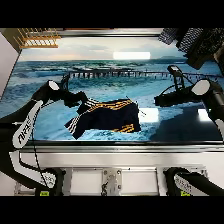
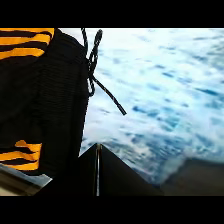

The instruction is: Fold the clothes and pants, and hang the long-sleeved shirts on hangers.

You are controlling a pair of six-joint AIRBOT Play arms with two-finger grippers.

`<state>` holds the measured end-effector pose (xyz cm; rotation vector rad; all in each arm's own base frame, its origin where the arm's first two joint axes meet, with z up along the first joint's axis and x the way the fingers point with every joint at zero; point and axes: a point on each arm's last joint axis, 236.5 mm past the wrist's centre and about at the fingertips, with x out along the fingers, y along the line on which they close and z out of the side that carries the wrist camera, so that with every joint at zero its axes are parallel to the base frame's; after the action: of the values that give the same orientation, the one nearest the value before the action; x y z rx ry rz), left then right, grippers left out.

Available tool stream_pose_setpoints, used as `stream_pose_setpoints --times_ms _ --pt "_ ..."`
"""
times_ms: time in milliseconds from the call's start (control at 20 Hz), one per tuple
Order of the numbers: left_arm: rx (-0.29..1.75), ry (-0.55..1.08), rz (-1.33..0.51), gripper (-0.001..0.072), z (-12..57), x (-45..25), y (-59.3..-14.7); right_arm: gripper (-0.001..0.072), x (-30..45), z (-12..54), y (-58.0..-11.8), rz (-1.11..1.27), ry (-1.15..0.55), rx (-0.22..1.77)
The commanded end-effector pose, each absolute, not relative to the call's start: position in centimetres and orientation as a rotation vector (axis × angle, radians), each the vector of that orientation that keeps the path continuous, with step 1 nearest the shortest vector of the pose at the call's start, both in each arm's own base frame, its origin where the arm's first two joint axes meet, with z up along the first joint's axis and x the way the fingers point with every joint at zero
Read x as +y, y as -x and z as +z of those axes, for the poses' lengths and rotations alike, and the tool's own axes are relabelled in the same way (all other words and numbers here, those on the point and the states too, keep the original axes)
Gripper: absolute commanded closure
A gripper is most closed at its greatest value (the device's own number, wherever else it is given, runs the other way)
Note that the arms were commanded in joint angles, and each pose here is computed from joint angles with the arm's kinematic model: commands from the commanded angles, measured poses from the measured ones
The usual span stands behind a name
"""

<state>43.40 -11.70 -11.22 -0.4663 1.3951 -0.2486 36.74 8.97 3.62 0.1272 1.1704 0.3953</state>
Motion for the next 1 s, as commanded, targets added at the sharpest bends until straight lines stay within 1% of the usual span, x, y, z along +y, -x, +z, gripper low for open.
stream_pose_setpoints --times_ms 0,50,100,150,200,250,400,500,750,800,850,900,950 --pt "1.397 0.45 -0.274 -0.0001 -11.5 -12.9 -43.2 0.0683 10.1 1.0 -37.0 0.421 -0.202 1.243" --pt "1.397 0.447 -0.276 0.0011 -11.5 -13.1 -43.2 0.0631 10.6 0.3 -37.0 0.429 -0.228 1.264" --pt "1.398 0.448 -0.277 0.0197 -11.5 -13.1 -43.2 0.0377 11.1 -0.7 -37.1 0.438 -0.263 1.29" --pt "1.396 0.454 -0.278 0.0407 -11.4 -13.2 -43.2 0.0142 11.6 -1.5 -37.3 0.445 -0.3 1.308" --pt "1.393 0.465 -0.28 0.0615 -11.3 -13.4 -43.3 0.0092 12.1 -2.5 -37.7 0.447 -0.342 1.323" --pt "1.387 0.465 -0.278 0.0693 -11.2 -13.3 -43.4 0.0092 12.6 -3.4 -38.3 0.444 -0.383 1.325" --pt "1.37 0.461 -0.283 0.07 -10.6 -13.3 -44.0 0.0092 13.9 -6.1 -40.6 0.41 -0.511 1.304" --pt "1.347 0.457 -0.291 0.07 -9.8 -13.5 -44.8 0.0092 15.4 -7.7 -41.1 0.422 -0.563 1.315" --pt "1.317 0.453 -0.298 0.07 -8.9 -13.5 -45.8 0.0093 18.1 -10.5 -40.1 0.471 -0.536 1.368" --pt "1.318 0.452 -0.298 0.07 -8.9 -13.5 -45.8 0.0117 18.3 -10.7 -40.0 0.471 -0.534 1.373" --pt "1.318 0.453 -0.298 0.07 -8.9 -13.5 -45.8 0.022 18.4 -10.9 -39.9 0.472 -0.531 1.376" --pt "1.318 0.453 -0.298 0.07 -8.9 -13.5 -45.8 0.0354 18.4 -10.9 -40.0 0.474 -0.527 1.371" --pt "1.318 0.453 -0.298 0.07 -8.9 -13.5 -45.8 0.0459 18.6 -10.7 -40.1 0.49 -0.52 1.361"
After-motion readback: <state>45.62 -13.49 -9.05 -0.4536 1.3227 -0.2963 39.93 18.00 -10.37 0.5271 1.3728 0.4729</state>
